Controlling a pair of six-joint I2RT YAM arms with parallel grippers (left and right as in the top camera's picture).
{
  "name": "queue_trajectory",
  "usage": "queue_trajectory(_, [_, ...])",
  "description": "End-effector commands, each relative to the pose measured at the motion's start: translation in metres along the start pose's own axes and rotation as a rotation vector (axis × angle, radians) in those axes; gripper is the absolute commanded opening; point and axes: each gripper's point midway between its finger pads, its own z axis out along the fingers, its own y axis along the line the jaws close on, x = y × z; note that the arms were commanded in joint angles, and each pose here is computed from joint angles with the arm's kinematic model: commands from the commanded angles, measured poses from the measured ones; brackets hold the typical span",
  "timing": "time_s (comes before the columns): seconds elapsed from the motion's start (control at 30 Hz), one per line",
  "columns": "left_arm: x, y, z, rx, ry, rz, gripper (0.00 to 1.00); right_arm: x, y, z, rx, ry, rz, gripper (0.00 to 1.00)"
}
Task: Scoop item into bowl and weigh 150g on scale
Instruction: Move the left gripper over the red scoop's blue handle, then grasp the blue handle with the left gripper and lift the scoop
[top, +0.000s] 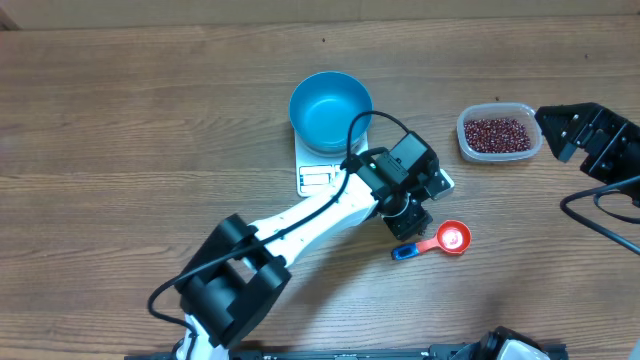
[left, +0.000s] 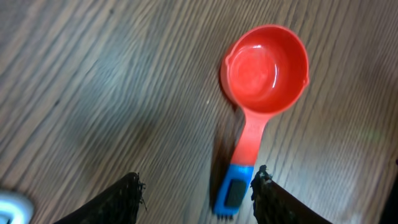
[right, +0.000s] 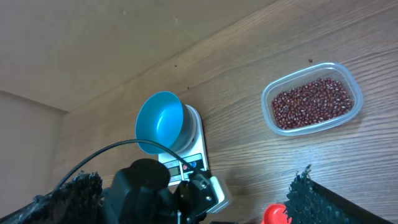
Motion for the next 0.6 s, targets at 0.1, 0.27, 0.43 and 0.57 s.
queue_trajectory(0.1, [-0.032,-0.008,0.023,0.049,-0.112,0.001,0.63,-0.002,0.006,-0.006,-0.015,-0.013,-0.034,0.97])
queue_trajectory(0.27, [-0.036,-0.021,0.038,0.052,-0.12,0.04,0.64,0.0,0.004,-0.006,-0.003,-0.008,-0.029,0.97])
queue_trajectory(0.43, [-0.037,-0.031,0.046,0.023,-0.114,0.082,0.67,0.0,0.004,-0.006,-0.002,-0.005,-0.027,0.97])
queue_trajectory(0.57, [-0.036,-0.029,0.058,-0.013,-0.11,0.094,0.67,0.0,0.004,-0.006,-0.003,-0.005,-0.027,0.97])
